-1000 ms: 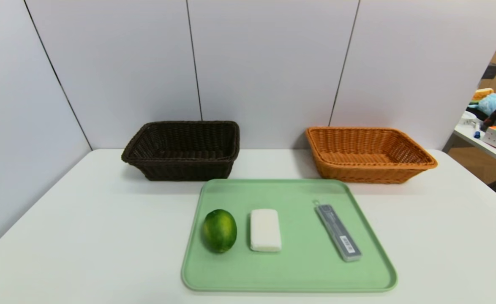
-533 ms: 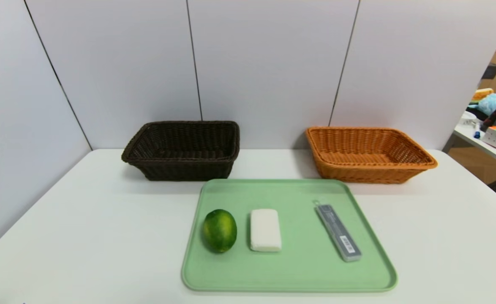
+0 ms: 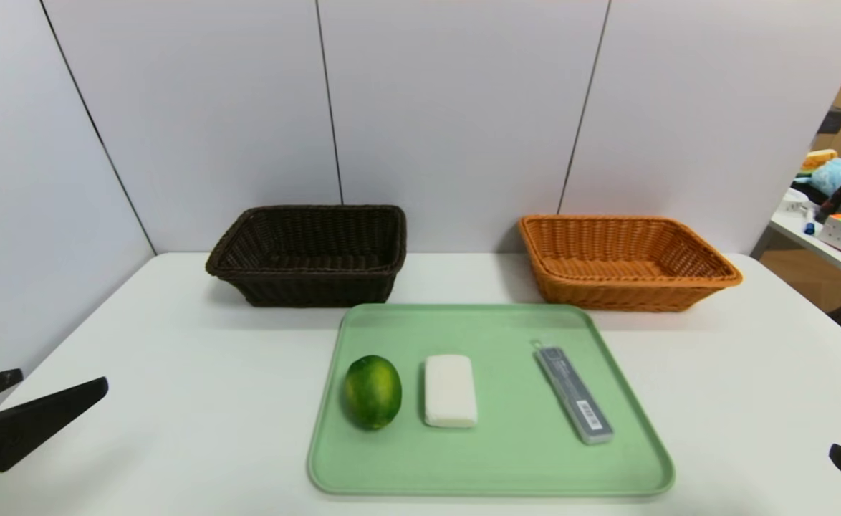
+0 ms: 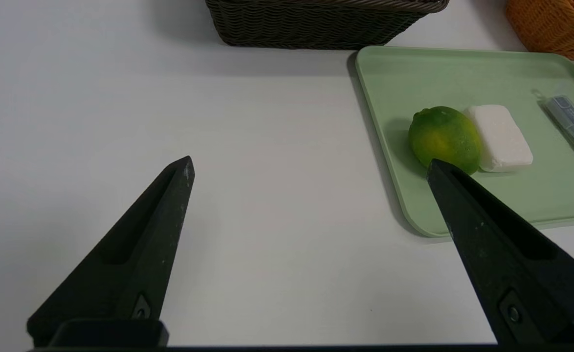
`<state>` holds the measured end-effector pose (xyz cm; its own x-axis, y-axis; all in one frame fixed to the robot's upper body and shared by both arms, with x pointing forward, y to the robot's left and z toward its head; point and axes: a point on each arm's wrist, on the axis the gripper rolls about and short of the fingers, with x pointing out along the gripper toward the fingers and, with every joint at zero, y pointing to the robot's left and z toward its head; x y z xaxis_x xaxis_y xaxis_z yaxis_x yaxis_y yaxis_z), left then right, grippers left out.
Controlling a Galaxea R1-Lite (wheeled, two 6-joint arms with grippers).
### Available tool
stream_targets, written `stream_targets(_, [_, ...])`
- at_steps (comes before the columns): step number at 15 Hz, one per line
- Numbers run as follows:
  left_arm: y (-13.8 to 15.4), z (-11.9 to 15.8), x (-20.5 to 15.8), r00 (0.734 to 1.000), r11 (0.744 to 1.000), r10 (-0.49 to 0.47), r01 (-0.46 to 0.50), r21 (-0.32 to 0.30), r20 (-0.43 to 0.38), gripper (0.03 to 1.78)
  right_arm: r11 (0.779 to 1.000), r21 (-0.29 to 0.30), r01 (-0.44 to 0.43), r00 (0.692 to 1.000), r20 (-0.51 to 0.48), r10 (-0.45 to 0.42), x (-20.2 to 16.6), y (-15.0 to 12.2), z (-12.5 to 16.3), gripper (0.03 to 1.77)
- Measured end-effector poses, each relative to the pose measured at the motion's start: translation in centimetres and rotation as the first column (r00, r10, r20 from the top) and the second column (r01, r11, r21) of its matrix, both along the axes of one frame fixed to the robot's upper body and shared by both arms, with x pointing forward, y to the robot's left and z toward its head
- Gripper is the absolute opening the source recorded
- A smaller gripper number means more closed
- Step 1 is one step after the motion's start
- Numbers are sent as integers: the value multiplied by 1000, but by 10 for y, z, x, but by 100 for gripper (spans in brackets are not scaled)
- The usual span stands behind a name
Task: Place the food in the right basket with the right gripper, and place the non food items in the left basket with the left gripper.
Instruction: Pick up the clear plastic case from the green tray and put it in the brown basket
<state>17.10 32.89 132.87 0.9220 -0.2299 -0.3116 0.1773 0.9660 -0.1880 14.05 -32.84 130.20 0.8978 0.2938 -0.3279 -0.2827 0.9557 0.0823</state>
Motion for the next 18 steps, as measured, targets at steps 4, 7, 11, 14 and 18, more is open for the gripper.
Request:
stream_targets(4, [-7,9,42,993,998,-67,67,-3,-101,169,998,20,-58,996,-67,60,27,3,11,170])
stream_targets(7, [-23,5,71,967,987,-161,163,-8,-197,169,997,21,-72,993,-96,73,45,4,17,170])
stream_targets(11, [-65,-1,95,895,932,-351,362,-10,-276,169,976,24,-217,966,-137,218,73,12,22,170])
stream_targets(14, [-87,-3,105,843,888,-446,459,-29,-301,169,939,23,-342,920,-196,340,95,32,20,170])
stream_targets(18, [-96,-4,117,820,870,-478,490,-45,-313,169,890,28,-454,855,-267,445,111,59,9,170])
